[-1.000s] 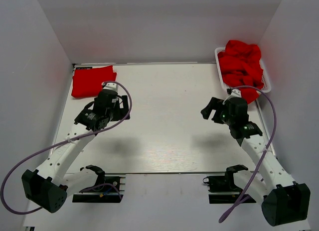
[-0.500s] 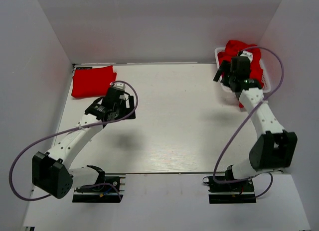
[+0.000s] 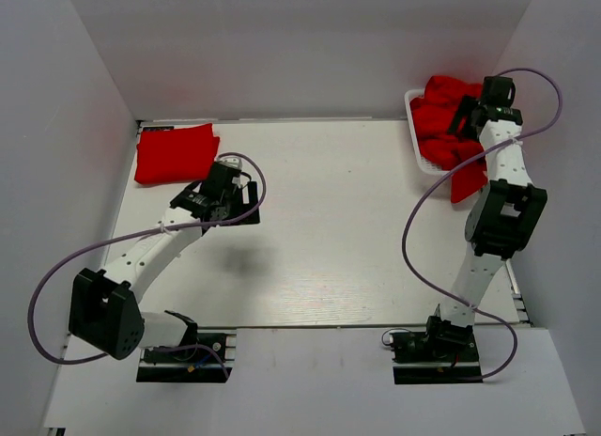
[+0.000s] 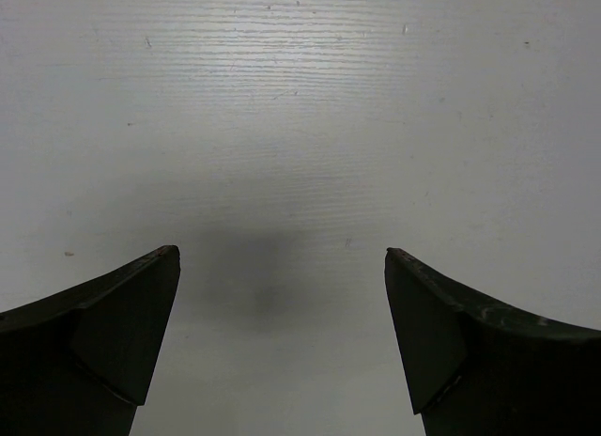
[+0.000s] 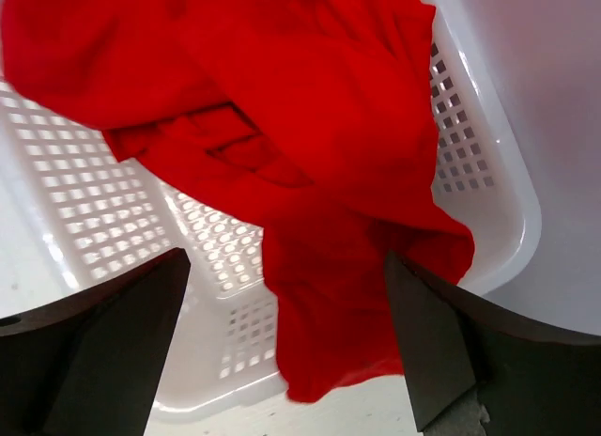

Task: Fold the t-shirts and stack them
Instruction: Grab crumpled tshirt from bin with the right arm, then move the tshirt to the center of the board

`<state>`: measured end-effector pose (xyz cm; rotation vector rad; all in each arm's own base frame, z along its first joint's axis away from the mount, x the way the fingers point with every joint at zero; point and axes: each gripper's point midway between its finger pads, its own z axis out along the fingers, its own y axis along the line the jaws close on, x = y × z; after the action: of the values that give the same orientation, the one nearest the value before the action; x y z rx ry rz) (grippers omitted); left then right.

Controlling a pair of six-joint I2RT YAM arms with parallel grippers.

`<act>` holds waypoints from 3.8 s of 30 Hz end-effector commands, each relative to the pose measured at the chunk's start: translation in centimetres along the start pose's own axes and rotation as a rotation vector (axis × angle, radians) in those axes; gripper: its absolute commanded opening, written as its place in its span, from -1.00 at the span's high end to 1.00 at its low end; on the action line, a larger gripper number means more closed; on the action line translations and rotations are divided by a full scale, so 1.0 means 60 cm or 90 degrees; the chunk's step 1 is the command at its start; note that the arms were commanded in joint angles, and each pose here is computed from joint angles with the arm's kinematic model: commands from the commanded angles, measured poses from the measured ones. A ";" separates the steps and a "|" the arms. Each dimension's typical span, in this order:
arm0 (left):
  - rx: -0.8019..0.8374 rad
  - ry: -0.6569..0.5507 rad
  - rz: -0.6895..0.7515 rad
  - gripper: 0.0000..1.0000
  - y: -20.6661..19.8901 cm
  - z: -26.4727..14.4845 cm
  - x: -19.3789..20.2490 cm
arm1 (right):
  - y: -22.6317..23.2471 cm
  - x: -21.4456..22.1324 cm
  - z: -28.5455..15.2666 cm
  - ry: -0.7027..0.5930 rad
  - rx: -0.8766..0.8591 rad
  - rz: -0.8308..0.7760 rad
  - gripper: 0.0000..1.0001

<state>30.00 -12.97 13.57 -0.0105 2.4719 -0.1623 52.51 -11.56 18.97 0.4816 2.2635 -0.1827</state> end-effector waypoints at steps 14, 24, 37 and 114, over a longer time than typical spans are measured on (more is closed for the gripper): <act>-0.005 -0.004 0.007 -1.00 -0.005 0.020 -0.019 | -0.042 0.050 0.075 0.060 -0.021 -0.044 -0.80; -0.018 -0.002 0.008 -1.00 -0.001 0.027 -0.021 | -0.045 0.054 0.074 0.060 -0.019 -0.043 0.99; -0.021 -0.009 0.007 -1.00 0.001 0.023 -0.025 | -0.020 -0.021 -0.001 -0.049 -0.073 -0.008 1.00; -0.062 -0.041 -0.046 -1.00 0.042 -0.073 -0.015 | 0.392 0.340 -0.418 0.044 -0.814 -0.113 0.06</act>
<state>28.30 -9.81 17.20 -0.1285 2.4069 -0.0465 32.88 23.43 24.86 -0.4321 1.8890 1.1932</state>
